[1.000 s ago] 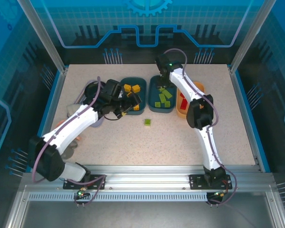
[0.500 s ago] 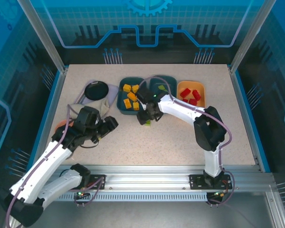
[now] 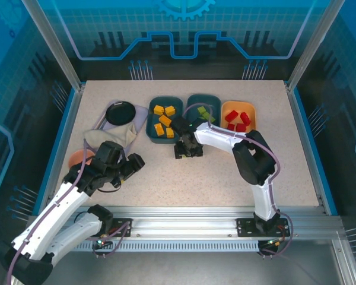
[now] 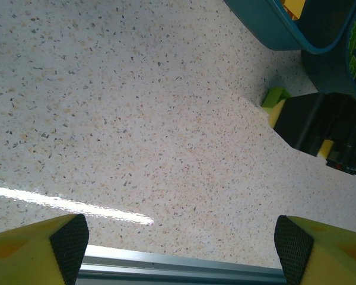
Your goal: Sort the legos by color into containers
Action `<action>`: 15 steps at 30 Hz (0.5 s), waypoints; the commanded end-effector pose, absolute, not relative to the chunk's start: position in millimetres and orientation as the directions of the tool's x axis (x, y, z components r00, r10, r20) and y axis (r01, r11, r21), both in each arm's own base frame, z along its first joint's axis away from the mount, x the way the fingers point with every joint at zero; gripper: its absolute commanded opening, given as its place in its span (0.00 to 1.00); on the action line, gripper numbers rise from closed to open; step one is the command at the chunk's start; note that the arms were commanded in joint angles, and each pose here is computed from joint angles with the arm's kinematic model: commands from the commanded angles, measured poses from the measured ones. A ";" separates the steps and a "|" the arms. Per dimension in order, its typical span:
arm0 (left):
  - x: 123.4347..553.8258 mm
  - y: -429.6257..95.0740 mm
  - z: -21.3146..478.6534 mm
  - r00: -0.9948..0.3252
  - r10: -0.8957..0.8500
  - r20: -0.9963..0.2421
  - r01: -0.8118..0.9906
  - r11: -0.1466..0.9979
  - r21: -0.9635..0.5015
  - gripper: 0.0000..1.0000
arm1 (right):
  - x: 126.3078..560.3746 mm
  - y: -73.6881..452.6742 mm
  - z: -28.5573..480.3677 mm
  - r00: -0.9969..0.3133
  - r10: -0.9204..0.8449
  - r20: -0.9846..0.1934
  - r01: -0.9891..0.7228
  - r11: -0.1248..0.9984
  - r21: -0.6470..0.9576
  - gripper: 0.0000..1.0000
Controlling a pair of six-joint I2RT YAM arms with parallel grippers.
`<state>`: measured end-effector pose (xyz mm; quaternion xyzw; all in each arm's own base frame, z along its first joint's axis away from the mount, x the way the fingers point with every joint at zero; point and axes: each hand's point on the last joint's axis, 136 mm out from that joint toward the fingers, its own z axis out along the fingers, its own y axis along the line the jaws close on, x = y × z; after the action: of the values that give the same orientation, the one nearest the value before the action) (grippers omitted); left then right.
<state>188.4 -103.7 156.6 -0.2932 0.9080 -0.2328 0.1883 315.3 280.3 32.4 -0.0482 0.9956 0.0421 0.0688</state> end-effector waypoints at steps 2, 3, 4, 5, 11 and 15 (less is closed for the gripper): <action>183.2 -99.5 154.6 -0.747 -0.637 -0.192 -0.468 0.708 -0.529 0.85 | 329.8 285.5 29.8 -0.988 -0.034 -0.153 -0.049 0.994 0.099 0.59; 182.7 -99.7 154.6 -0.748 -0.636 -0.191 -0.467 0.708 -0.529 0.85 | 331.4 287.0 28.7 -0.988 -0.036 -0.153 -0.052 0.994 0.100 0.57; 182.6 -99.7 154.7 -0.748 -0.636 -0.190 -0.468 0.707 -0.530 0.85 | 332.5 287.8 27.9 -0.988 -0.039 -0.152 -0.054 0.994 0.097 0.56; 182.1 -99.7 154.5 -0.749 -0.635 -0.189 -0.467 0.708 -0.529 0.85 | 333.8 288.1 27.1 -0.988 -0.038 -0.151 -0.053 0.994 0.093 0.56; 183.1 -100.8 154.8 -0.748 -0.637 -0.187 -0.467 0.705 -0.534 0.85 | 340.1 286.4 24.5 -0.985 -0.043 -0.165 -0.055 0.996 0.068 0.54; 185.3 -102.6 154.0 -0.747 -0.639 -0.183 -0.468 0.701 -0.539 0.85 | 344.7 286.3 21.6 -0.985 -0.043 -0.168 -0.055 0.996 0.066 0.56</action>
<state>188.0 -103.6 159.2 -0.2992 0.9039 -0.2387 0.1910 334.3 289.4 24.3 -0.0325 0.9956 0.0429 0.0763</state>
